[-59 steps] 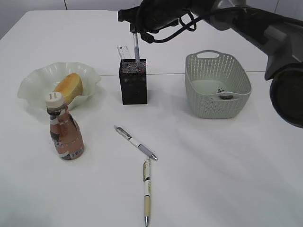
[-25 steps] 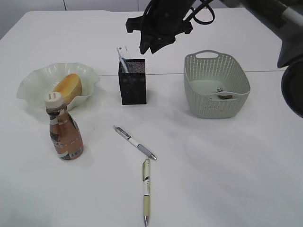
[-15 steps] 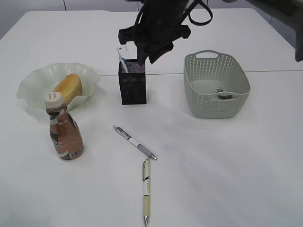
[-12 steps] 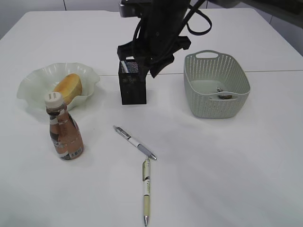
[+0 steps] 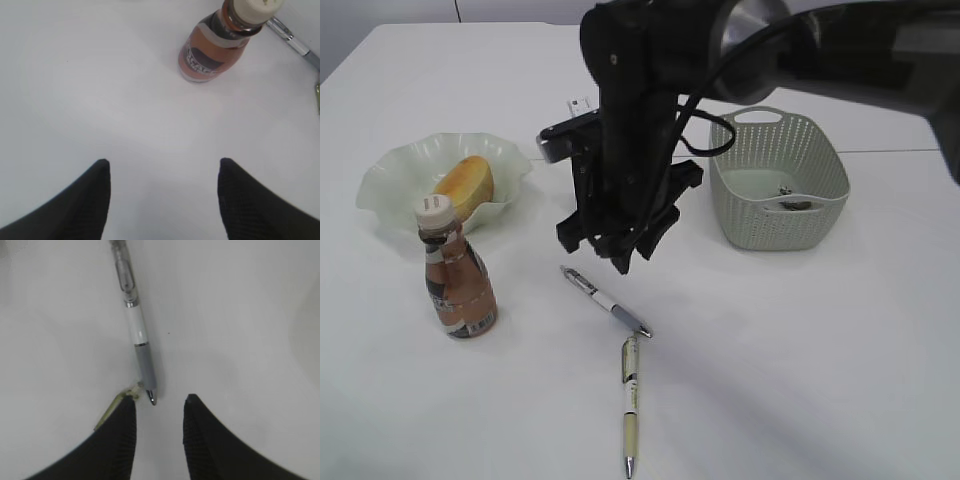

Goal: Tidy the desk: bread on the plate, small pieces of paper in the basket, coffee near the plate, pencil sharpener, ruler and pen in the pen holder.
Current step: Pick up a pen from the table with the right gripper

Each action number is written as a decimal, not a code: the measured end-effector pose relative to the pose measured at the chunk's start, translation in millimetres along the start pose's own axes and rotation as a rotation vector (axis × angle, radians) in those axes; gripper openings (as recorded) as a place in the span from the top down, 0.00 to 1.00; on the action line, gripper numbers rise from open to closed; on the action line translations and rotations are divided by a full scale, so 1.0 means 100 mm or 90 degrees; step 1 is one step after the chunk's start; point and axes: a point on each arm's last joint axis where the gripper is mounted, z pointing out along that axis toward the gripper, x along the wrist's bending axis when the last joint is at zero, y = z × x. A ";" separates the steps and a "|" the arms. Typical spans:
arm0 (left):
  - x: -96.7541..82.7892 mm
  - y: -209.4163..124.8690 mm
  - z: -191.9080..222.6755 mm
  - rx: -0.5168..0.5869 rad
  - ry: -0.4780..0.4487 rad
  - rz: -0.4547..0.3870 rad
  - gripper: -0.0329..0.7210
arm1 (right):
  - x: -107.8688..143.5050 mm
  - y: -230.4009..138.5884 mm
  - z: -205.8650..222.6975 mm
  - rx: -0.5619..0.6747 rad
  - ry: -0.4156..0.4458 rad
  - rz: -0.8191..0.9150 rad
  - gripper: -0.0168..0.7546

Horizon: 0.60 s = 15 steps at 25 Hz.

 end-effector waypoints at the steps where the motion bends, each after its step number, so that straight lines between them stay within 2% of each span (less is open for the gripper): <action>1: 0.00 0.00 0.00 0.001 0.000 0.000 0.30 | 0.05 0.00 0.06 0.008 0.000 -0.012 0.66; 6: 0.00 0.00 0.00 0.001 0.000 0.000 0.31 | 0.14 0.00 0.31 0.037 0.011 -0.043 0.61; 9: 0.00 0.00 0.00 0.001 0.000 0.000 0.31 | 0.14 0.00 0.37 0.045 0.012 -0.067 0.52; 15: 0.00 0.00 0.00 0.001 0.000 0.000 0.31 | 0.16 0.17 0.32 -0.020 0.022 -0.073 0.48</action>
